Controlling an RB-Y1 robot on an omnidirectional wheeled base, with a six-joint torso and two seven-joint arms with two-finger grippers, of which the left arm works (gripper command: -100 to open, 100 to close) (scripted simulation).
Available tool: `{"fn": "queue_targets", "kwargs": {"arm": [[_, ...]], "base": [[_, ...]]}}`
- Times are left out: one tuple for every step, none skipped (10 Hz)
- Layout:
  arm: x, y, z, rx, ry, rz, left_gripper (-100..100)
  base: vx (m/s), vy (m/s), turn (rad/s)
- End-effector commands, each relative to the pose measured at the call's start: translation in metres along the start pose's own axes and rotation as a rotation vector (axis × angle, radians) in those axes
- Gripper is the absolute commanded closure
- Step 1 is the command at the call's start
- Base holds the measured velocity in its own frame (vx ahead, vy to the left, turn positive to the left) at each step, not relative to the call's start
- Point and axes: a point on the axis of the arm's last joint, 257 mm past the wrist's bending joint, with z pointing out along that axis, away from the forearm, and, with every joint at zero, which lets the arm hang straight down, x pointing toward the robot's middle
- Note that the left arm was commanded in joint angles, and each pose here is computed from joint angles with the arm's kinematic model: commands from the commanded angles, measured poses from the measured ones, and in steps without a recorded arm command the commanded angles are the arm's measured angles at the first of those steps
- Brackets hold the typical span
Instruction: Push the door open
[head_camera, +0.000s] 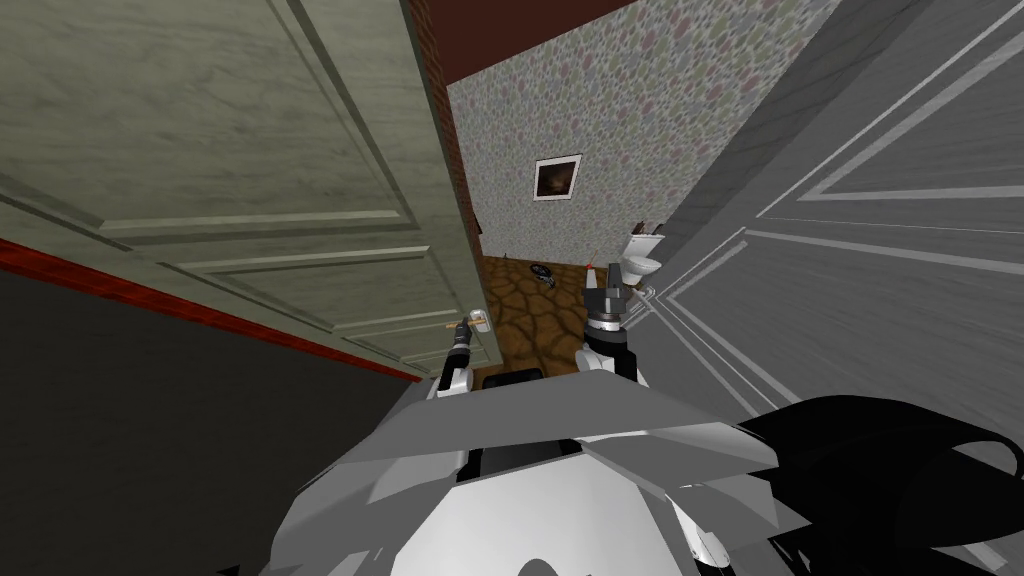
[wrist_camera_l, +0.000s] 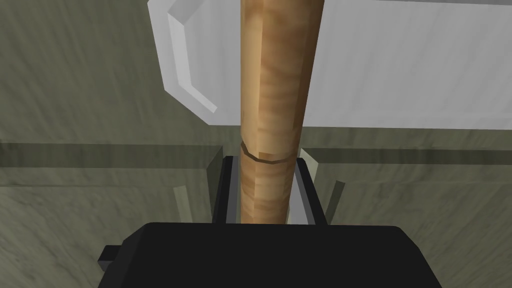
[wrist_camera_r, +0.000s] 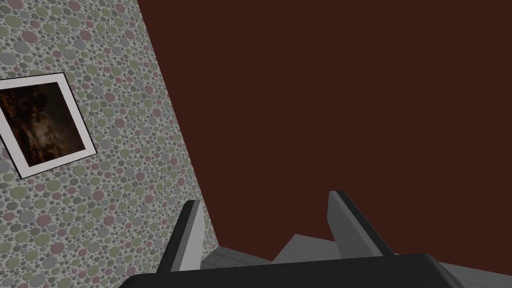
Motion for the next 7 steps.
{"fn": "queue_targets", "kwargs": {"arm": [[-0.005, -0.005, 0.0035, 0.010, -0.018, -0.005, 100], [-0.008, -0.004, 0.0046, 0.009, -0.027, -0.010, 100], [-0.007, -0.001, 0.0032, 0.002, -0.023, -0.007, 100], [-0.021, -0.002, 0.0038, 0.006, -0.035, 0.013, 100], [-0.027, -0.002, 0.0036, 0.005, -0.039, 0.021, 100], [-0.035, -0.002, 0.0034, 0.005, -0.047, 0.033, 100], [-0.042, -0.002, 0.0033, 0.004, -0.054, 0.041, 100]], "base": [[0.159, -0.085, 0.068], [0.153, -0.080, 0.052], [0.070, -0.031, 0.028], [0.111, -0.025, 0.039], [0.172, -0.065, 0.065], [0.177, -0.064, 0.071], [0.176, -0.053, 0.050]]}}
